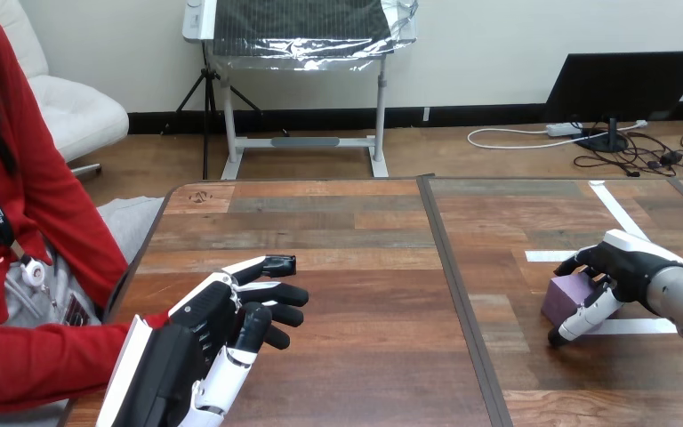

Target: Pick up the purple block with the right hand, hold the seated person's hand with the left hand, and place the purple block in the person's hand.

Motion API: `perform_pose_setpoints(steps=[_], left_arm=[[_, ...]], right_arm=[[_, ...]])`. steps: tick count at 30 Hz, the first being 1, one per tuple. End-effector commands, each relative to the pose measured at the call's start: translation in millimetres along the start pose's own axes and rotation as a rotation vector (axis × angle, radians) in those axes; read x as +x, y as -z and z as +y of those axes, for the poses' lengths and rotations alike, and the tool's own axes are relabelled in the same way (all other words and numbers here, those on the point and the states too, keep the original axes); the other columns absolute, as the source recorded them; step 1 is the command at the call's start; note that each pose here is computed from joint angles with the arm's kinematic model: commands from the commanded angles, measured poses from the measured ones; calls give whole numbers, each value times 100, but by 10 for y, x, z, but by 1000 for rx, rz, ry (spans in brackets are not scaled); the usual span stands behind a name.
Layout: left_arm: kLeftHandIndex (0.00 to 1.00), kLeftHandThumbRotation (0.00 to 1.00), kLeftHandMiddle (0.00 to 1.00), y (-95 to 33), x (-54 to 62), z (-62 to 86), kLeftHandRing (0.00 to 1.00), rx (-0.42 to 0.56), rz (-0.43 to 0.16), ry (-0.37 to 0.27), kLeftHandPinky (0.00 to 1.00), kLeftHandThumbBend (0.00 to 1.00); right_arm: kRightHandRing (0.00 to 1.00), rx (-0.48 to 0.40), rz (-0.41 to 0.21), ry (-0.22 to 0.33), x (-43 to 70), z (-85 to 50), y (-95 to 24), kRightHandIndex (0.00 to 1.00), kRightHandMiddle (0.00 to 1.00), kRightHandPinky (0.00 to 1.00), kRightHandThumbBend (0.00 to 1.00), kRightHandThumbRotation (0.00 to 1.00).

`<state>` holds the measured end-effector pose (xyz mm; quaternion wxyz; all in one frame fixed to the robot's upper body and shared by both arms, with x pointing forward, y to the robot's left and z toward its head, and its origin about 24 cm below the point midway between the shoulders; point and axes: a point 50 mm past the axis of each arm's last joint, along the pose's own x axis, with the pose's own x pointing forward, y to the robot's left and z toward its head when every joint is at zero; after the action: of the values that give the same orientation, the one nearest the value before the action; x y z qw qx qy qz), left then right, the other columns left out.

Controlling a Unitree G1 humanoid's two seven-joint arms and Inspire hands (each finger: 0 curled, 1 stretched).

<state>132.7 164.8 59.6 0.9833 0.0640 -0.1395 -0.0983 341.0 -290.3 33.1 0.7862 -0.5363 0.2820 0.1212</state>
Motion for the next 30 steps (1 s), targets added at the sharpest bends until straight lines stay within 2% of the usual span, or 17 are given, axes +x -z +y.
perform_pose_setpoints(steps=[1,12,27,30], left_arm=[[73,80,66,-76,125,22,62,-3,-74,-2,53,40],[73,80,66,-81,125,27,62,-4,-75,4,53,41],[73,80,66,-88,128,27,62,-10,-77,2,53,43],[73,80,66,-88,129,27,62,-9,-78,1,53,43]], right_arm=[[77,-20,-31,33,-6,-137,-95,82,80,77,87,0],[74,-28,-31,34,-3,-117,-90,79,77,83,82,0],[67,-29,-39,53,-3,-103,-85,73,70,78,76,0],[67,-32,-43,62,-4,-99,-83,71,68,81,74,0]])
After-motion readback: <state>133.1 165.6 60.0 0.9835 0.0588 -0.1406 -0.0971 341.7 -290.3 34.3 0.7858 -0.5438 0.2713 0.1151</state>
